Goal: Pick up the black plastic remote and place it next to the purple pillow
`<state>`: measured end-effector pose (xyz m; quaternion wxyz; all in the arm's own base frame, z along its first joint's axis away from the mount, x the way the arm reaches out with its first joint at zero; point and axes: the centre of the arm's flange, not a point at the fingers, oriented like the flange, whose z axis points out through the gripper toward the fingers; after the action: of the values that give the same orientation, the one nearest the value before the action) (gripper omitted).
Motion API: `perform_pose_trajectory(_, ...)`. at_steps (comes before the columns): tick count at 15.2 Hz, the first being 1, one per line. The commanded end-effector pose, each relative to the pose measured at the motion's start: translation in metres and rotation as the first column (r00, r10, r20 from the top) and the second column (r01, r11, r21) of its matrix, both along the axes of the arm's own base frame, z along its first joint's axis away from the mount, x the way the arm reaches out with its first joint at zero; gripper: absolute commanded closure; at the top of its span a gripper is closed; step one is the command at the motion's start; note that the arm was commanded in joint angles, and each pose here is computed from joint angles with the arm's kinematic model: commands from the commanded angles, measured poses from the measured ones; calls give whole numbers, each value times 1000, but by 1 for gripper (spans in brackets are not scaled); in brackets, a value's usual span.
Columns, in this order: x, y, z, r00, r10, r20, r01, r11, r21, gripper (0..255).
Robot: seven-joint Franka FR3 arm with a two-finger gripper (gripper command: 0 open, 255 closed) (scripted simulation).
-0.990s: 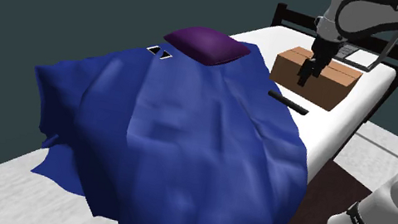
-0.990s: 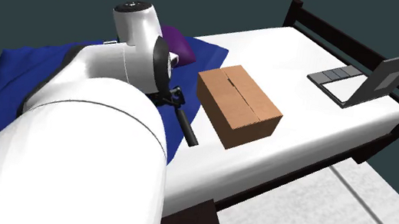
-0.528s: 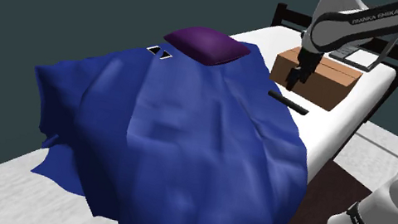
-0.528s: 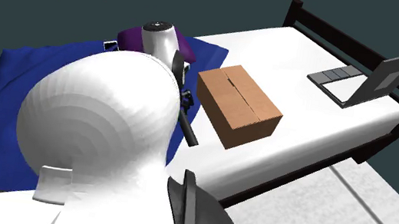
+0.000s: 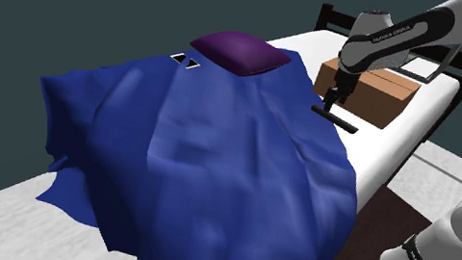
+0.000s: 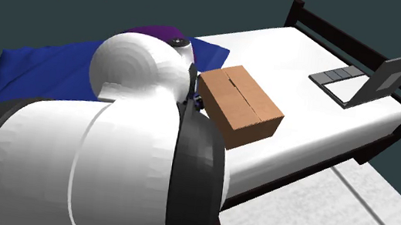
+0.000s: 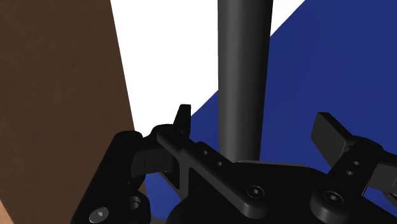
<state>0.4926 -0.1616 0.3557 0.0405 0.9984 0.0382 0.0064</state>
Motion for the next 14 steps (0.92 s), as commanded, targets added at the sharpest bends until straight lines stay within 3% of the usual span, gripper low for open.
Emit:
perform_pose_trajectory(1,3,-3,-12,1000,0,0,0,1000,0,0)
perform_pose_trajectory(7,3,-5,-41,1000,0,0,0,1000,0,0)
perform_pose_trajectory(14,3,-5,-41,1000,0,0,0,1000,0,0)
